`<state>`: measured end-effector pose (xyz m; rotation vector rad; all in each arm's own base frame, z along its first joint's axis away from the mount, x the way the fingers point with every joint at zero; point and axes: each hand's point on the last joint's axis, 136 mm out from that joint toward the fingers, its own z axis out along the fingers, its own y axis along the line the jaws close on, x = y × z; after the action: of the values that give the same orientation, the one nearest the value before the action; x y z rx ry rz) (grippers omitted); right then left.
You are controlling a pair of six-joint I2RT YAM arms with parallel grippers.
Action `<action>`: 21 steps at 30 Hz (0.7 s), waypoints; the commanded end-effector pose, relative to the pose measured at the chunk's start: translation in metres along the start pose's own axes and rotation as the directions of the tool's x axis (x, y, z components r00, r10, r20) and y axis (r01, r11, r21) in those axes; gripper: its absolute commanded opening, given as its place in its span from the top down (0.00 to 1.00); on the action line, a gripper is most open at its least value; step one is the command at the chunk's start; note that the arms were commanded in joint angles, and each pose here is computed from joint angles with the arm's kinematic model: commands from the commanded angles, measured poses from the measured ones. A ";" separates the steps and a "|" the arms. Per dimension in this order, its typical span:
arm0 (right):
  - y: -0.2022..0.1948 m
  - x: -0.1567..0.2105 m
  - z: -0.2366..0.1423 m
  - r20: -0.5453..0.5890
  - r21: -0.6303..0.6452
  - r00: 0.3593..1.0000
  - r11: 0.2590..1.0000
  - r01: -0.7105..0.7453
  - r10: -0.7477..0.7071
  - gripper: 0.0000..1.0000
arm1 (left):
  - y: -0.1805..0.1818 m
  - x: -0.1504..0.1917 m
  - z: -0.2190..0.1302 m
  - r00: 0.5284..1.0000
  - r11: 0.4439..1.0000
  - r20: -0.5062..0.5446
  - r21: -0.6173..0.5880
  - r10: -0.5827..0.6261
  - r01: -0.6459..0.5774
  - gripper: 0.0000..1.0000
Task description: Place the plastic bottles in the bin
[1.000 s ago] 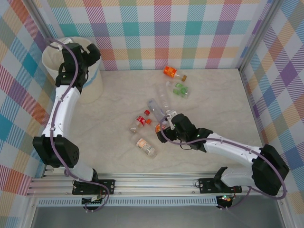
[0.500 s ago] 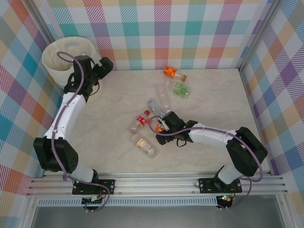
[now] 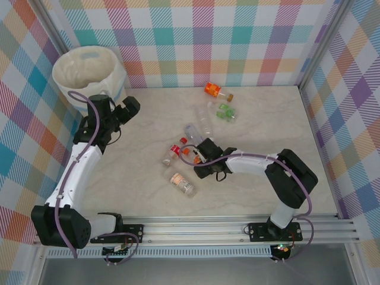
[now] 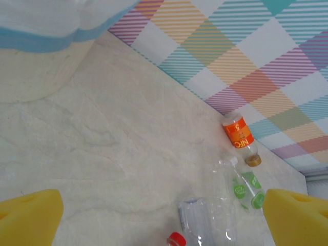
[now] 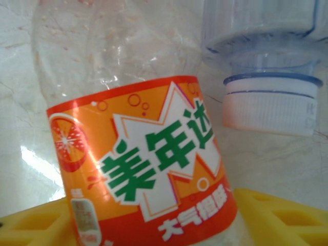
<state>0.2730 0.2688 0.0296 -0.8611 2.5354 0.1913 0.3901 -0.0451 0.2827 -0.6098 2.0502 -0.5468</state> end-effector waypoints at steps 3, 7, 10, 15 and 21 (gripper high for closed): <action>-0.001 -0.009 -0.021 0.125 -0.017 0.992 1.000 -0.007 0.009 0.43 | -0.008 0.035 -0.007 0.989 0.998 -0.143 0.061 0.041 -0.032 0.00; -0.002 -0.019 -0.039 0.213 -0.032 0.976 0.999 -0.026 0.032 0.49 | -0.023 0.058 -0.005 0.979 0.990 -0.195 0.134 0.061 -0.035 0.00; -0.002 -0.029 -0.052 0.279 -0.041 0.959 0.999 -0.036 0.046 0.52 | -0.037 0.077 0.001 0.967 0.979 -0.243 0.203 0.069 -0.019 0.00; 0.002 -0.051 -0.082 0.409 -0.091 0.909 0.995 -0.047 0.081 0.53 | -0.071 0.106 0.009 0.943 0.941 -0.315 0.337 0.104 0.009 0.00; 0.007 -0.073 -0.107 0.517 -0.163 0.843 0.984 -0.077 0.152 0.53 | -0.120 0.139 0.008 0.916 0.861 -0.358 0.507 0.183 0.027 0.00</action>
<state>0.2767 0.2759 0.1371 -0.6601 2.1442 0.4690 0.3606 -0.1920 0.2420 -0.2144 2.2368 -1.0398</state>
